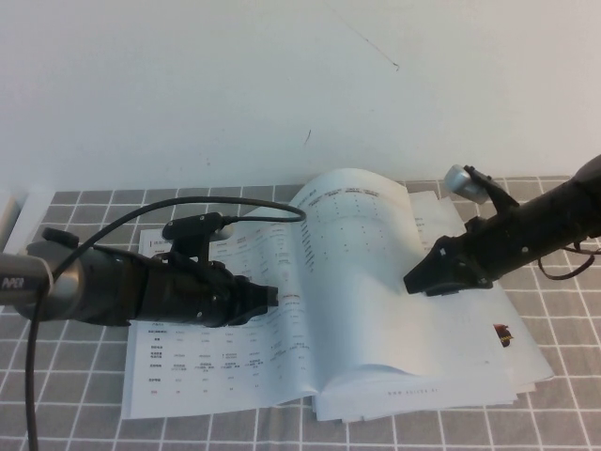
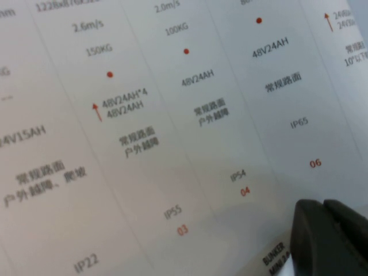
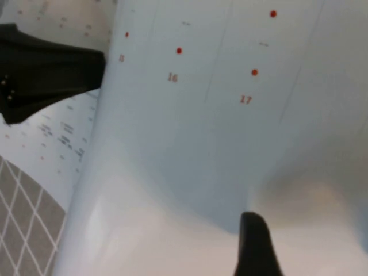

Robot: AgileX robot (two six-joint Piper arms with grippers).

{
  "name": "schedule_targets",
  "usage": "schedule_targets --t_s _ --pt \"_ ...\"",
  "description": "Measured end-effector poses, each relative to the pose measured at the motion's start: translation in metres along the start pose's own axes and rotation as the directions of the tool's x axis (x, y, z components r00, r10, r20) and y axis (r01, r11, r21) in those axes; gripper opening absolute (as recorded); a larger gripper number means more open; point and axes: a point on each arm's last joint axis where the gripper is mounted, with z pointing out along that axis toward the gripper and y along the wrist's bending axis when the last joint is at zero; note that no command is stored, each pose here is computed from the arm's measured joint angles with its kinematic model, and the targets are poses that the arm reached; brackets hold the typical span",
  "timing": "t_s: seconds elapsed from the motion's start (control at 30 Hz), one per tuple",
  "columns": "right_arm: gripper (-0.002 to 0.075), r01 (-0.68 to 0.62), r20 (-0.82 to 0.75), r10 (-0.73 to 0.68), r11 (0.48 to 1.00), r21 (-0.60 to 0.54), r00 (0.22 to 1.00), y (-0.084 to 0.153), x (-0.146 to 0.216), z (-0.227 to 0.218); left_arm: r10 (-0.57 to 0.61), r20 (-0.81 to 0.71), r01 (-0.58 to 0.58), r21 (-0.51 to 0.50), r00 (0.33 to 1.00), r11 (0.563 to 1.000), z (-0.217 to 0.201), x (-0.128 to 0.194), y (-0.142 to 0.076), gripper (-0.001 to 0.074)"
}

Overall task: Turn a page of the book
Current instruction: Open the closed book

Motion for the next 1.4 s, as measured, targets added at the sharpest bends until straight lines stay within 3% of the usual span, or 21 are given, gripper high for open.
schedule_targets --t_s 0.67,1.0,1.4 --pt "0.0409 0.045 0.097 -0.015 0.949 -0.311 0.995 0.027 -0.005 0.017 -0.01 -0.001 0.01 0.004 1.0 1.0 0.001 0.0 0.0 -0.0004" --pt "0.0409 0.096 0.098 -0.065 0.926 -0.364 0.993 0.052 -0.005 0.036 -0.027 0.004 0.027 0.008 1.0 1.0 0.002 0.0 0.0 -0.0004" --pt "0.0408 0.12 0.173 -0.054 0.91 -0.396 0.983 0.058 -0.012 0.035 -0.048 0.011 0.048 0.013 0.999 0.999 0.002 0.0 0.0 -0.0004"
